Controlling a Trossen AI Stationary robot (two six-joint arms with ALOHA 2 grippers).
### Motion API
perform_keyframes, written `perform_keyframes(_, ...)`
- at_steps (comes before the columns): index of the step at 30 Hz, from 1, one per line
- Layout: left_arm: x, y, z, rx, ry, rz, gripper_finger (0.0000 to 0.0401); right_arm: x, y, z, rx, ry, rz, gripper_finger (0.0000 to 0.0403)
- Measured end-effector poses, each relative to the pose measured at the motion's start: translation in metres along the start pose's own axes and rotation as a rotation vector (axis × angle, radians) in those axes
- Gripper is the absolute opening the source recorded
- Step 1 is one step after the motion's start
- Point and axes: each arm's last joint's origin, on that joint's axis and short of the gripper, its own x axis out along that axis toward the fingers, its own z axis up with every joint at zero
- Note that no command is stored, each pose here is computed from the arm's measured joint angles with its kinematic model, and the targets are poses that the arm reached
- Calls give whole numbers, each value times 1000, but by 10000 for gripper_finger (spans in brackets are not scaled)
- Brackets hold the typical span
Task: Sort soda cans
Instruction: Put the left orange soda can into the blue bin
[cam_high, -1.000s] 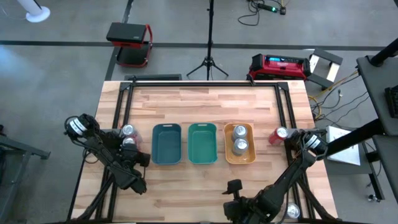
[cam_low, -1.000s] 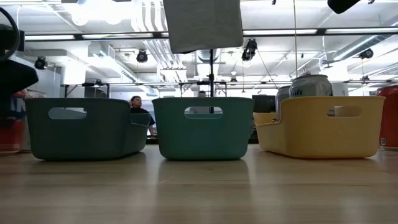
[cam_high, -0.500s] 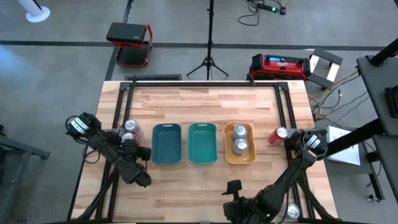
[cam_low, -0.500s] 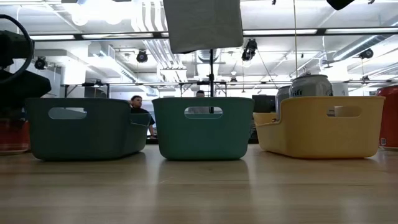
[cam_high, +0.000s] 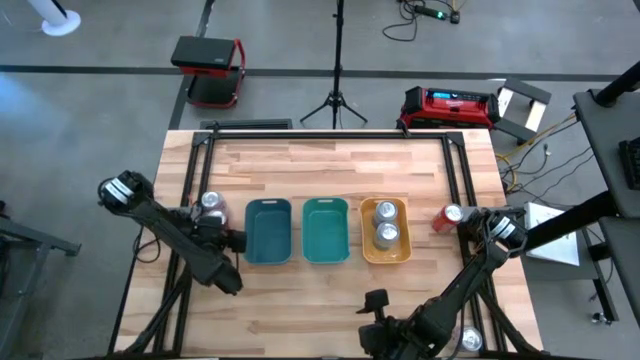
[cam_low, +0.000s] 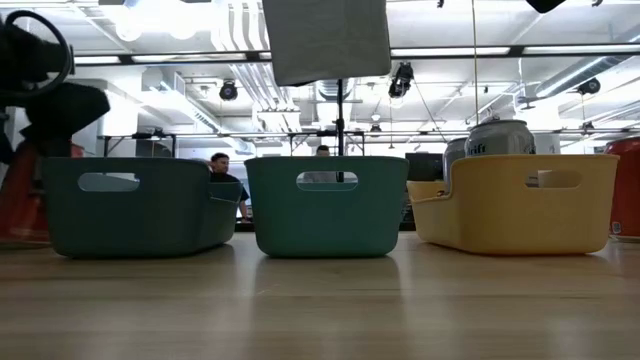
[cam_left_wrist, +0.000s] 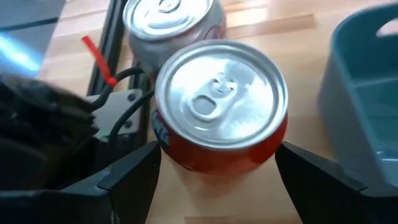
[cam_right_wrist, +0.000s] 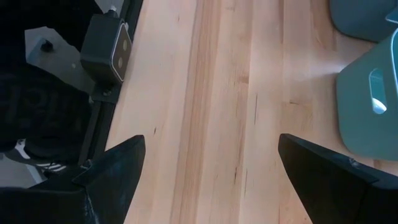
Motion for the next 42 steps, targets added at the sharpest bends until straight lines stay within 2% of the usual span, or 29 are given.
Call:
perform_keyframes(7, -1, 1, 6, -4, 0, -26, 300, 0, 0, 0, 0, 0, 0, 364)
perform_keyframes(19, -2, 3, 5, -4, 42, 11, 305, 0, 0, 0, 0, 0, 0, 364)
perform_keyframes(28, -11, 16, 24, -68, 135, -87, 333, 0, 0, 1, 4, -7, 4, 364)
perform_keyframes(36, -10, 29, 36, -80, 208, -121, 337, 0, 1, 1, 6, -12, 7, 364)
perform_keyframes(42, 2, 39, 40, -111, 283, -73, 337, 0, 1, 1, 7, -13, 7, 364)
